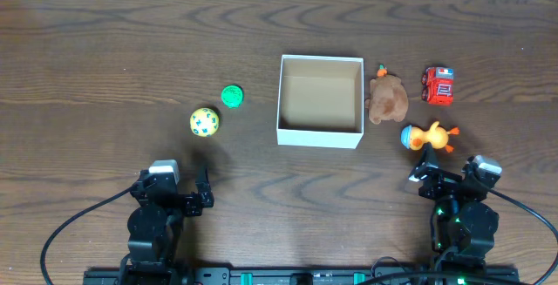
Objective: Pack container
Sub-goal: 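Move both arms forward from rest toward the toys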
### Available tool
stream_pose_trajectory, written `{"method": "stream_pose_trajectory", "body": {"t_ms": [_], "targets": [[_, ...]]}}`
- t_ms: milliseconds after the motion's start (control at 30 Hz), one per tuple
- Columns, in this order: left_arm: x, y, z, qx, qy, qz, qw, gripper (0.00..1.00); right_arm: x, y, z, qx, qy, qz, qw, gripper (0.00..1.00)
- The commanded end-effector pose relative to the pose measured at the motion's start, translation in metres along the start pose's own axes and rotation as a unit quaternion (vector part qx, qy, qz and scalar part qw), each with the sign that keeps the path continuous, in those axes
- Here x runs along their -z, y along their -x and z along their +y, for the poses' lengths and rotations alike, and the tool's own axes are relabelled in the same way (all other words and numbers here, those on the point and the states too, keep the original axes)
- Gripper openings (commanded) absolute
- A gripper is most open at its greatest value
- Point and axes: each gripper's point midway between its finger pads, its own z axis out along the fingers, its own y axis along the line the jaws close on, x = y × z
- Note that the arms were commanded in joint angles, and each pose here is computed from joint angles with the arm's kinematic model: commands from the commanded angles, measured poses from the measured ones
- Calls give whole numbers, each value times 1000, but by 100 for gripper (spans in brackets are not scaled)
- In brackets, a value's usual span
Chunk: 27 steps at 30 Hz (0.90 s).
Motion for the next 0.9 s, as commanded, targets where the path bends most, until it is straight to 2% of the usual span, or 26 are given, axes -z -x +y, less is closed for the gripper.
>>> {"method": "stream_pose_trajectory", "body": {"t_ms": [0, 300, 467, 633, 867], "targets": [[-3, -5, 3, 3, 7, 1, 1000, 98, 0, -5, 4, -3, 10, 3, 1000, 99], [-3, -3, 3, 6, 6, -3, 1000, 98, 0, -3, 15, -19, 39, 3, 999, 99], [-2, 0, 3, 37, 5, -6, 999, 98, 1, -5, 25, -74, 69, 15, 995, 99], [3, 11, 1, 65, 4, -12, 998, 98, 6, 0, 42, -25, 113, 17, 993, 99], [7, 49, 1, 63, 26, 14, 998, 98, 10, 32, 52, 24, 100, 52, 993, 99]]}}
